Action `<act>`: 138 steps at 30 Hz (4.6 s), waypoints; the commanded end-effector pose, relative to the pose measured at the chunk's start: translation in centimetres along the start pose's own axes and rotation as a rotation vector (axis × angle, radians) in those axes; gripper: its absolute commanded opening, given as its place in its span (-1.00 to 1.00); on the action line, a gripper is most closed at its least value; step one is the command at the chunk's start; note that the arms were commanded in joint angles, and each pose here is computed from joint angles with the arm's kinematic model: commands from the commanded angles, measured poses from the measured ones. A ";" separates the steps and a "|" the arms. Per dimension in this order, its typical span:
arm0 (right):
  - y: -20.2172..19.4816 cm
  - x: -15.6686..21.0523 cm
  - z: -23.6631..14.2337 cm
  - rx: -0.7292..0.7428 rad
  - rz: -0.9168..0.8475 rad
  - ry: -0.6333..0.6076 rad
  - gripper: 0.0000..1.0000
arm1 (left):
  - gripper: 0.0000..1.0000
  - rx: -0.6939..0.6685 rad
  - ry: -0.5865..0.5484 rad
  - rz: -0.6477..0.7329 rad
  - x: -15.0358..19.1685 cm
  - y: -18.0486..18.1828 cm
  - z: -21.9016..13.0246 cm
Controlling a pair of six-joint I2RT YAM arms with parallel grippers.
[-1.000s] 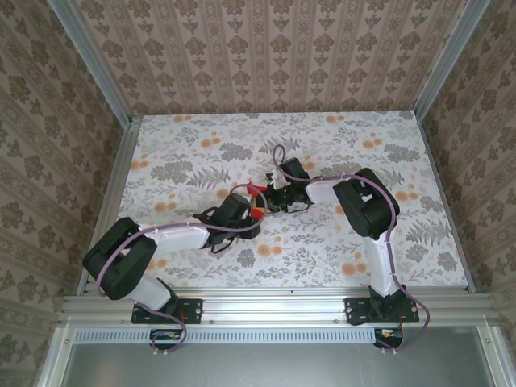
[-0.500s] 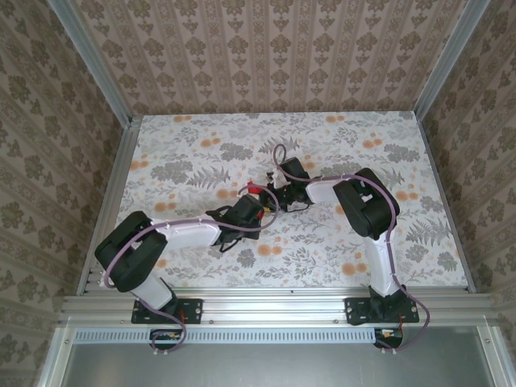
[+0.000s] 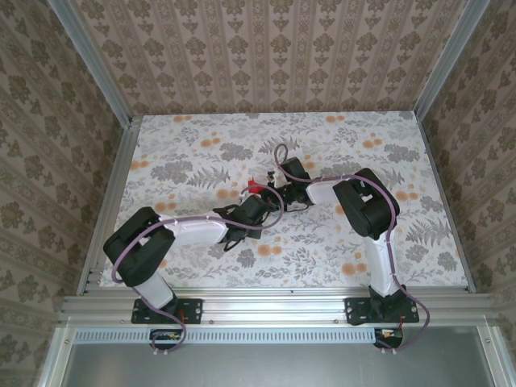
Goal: Fold a paper plane with a square sheet of paper (pick it up from the middle)
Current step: Fold the wing for the fifth time at the center of the table.
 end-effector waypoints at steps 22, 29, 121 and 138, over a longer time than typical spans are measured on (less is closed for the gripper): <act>-2.6 0.3 -0.2 0.113 0.050 -0.027 -0.50 | -0.89 -0.148 0.010 0.097 -0.1 -1.3 0.6; -3.2 0.3 -0.1 0.145 0.051 -0.025 -0.86 | -0.78 -0.089 -0.009 0.098 -0.5 -1.5 -0.6; -2.1 -1.0 -2.9 0.094 0.054 -0.067 -0.54 | -0.71 0.149 0.241 -0.245 -2.1 2.7 3.5; -1.8 -0.9 -3.1 0.079 0.059 -0.068 -0.69 | -0.54 0.065 0.320 -0.183 -2.1 1.9 4.1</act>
Point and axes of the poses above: each hand's point on the last joint's axis, 136 mm out from that joint toward the fingers, its own z axis out along the fingers, its own y axis along the line the jaws close on, x = y × z, the point moved 10 cm from there along -z, back along the fingers, and after that the axes turned 1 degree about -z, right-handed, at the moved point
